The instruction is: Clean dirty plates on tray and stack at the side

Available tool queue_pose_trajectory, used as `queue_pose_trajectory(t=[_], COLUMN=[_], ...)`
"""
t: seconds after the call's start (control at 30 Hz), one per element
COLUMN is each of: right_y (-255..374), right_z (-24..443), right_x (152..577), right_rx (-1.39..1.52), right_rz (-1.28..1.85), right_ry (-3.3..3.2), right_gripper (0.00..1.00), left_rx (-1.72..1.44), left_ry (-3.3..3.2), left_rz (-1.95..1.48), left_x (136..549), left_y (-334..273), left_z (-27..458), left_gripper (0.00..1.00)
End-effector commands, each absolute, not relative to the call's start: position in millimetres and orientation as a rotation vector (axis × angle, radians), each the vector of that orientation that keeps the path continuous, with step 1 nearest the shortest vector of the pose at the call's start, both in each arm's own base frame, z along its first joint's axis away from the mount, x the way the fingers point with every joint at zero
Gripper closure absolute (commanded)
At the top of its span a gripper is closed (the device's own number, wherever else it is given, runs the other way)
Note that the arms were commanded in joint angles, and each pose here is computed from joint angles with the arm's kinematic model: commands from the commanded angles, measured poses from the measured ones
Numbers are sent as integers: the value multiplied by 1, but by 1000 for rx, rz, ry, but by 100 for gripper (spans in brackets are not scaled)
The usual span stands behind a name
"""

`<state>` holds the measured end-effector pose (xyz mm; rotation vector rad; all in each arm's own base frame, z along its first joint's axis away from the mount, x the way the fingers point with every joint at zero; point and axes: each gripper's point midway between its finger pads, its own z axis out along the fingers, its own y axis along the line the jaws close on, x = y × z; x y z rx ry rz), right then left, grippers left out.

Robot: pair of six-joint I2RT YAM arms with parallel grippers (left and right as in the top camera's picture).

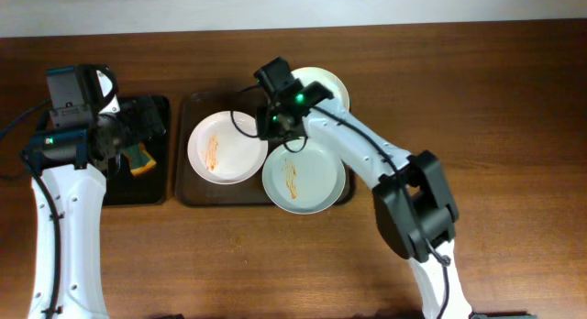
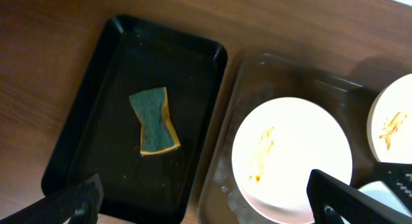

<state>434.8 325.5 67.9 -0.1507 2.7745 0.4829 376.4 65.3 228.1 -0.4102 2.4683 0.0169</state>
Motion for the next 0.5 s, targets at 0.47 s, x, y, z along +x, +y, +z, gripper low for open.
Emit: queue_pose_trajectory(t=[0.47], right_y=[340], right_z=[14], right_x=[448], right_rx=[33], right_rz=[406], right_ry=[2768], right_gripper=[82], left_rx=[-438], left_ry=[2461], left_rz=[29], left_x=[375], left_y=[70], left_z=[232], left_gripper=[1])
